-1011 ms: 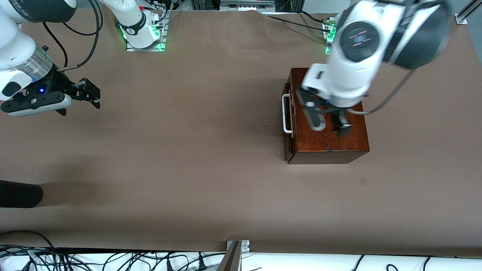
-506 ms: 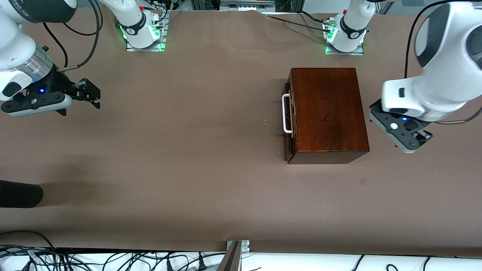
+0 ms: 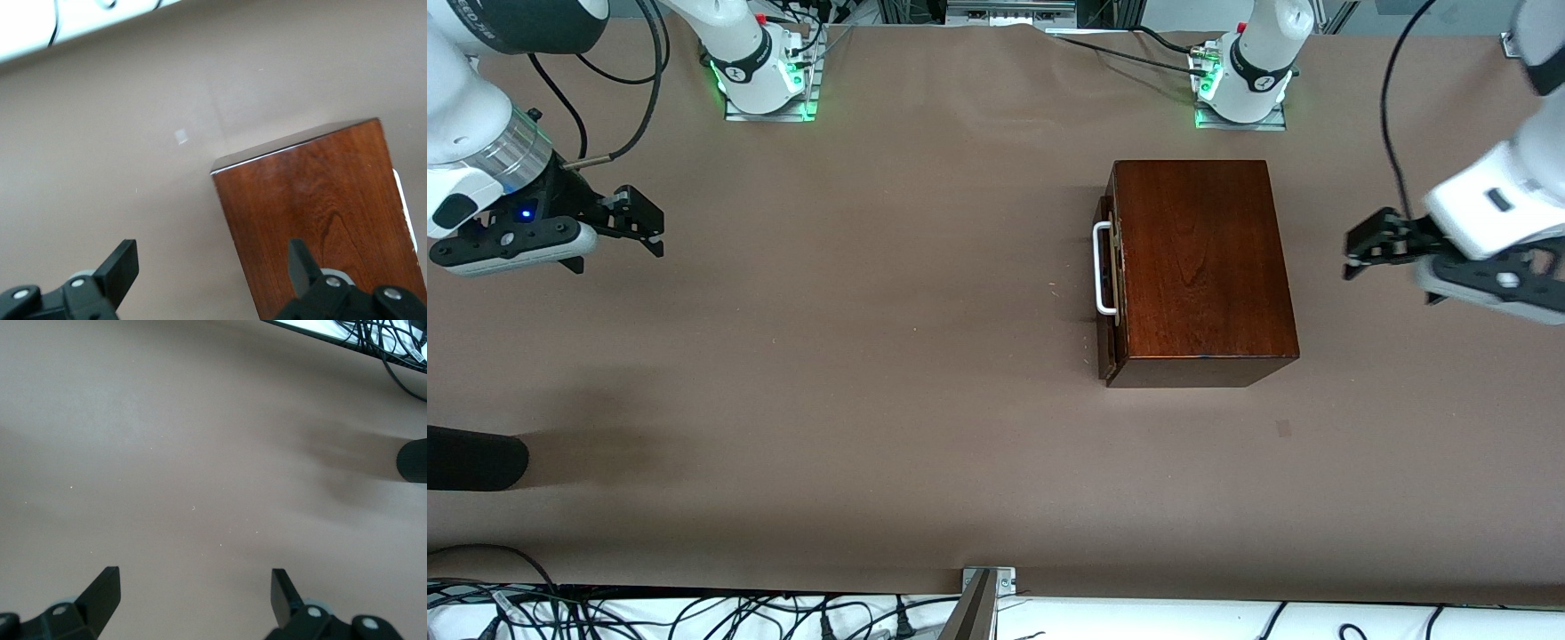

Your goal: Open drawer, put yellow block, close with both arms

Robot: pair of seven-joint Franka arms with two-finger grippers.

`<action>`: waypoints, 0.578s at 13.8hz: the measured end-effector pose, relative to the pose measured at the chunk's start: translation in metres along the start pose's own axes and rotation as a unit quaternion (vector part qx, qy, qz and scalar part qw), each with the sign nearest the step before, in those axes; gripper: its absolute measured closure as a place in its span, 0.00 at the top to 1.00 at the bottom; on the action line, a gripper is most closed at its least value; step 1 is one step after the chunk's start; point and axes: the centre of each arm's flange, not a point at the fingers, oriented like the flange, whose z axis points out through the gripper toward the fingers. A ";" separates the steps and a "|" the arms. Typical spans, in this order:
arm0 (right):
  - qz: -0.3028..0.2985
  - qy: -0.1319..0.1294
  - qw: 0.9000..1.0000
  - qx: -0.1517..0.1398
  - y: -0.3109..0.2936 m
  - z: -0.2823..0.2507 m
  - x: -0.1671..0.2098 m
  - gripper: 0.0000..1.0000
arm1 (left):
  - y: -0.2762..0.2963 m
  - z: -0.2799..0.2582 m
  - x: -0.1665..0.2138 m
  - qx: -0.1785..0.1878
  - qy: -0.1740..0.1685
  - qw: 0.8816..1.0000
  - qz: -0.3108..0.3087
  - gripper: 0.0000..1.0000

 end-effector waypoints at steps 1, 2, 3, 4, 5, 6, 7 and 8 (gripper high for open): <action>0.000 0.000 1.000 0.000 0.000 0.000 0.000 1.00 | -0.011 0.003 -0.007 -0.002 -0.006 0.999 -0.037 1.00; 0.000 0.000 1.000 0.000 0.000 0.000 0.000 1.00 | -0.018 0.005 -0.014 -0.005 -0.012 0.998 -0.068 1.00; 0.000 0.000 1.000 0.000 0.000 0.000 0.000 1.00 | -0.021 0.007 -0.021 -0.008 -0.016 0.996 -0.090 1.00; 0.000 0.000 1.000 0.000 0.000 0.000 0.000 1.00 | -0.020 0.008 -0.028 -0.011 -0.020 0.995 -0.101 1.00; 0.000 0.000 1.000 0.000 0.000 0.000 0.000 1.00 | -0.014 0.007 -0.034 -0.013 -0.021 0.994 -0.105 1.00; 0.000 0.000 1.000 0.000 0.000 0.000 0.000 1.00 | -0.008 0.004 -0.040 -0.014 -0.021 0.994 -0.105 1.00; 0.000 0.000 1.000 0.000 0.000 0.000 0.000 1.00 | -0.004 0.003 -0.045 -0.013 -0.020 0.994 -0.105 1.00; 0.000 0.000 1.000 0.000 0.000 0.000 0.000 1.00 | -0.005 0.004 -0.049 -0.013 -0.014 0.994 -0.106 1.00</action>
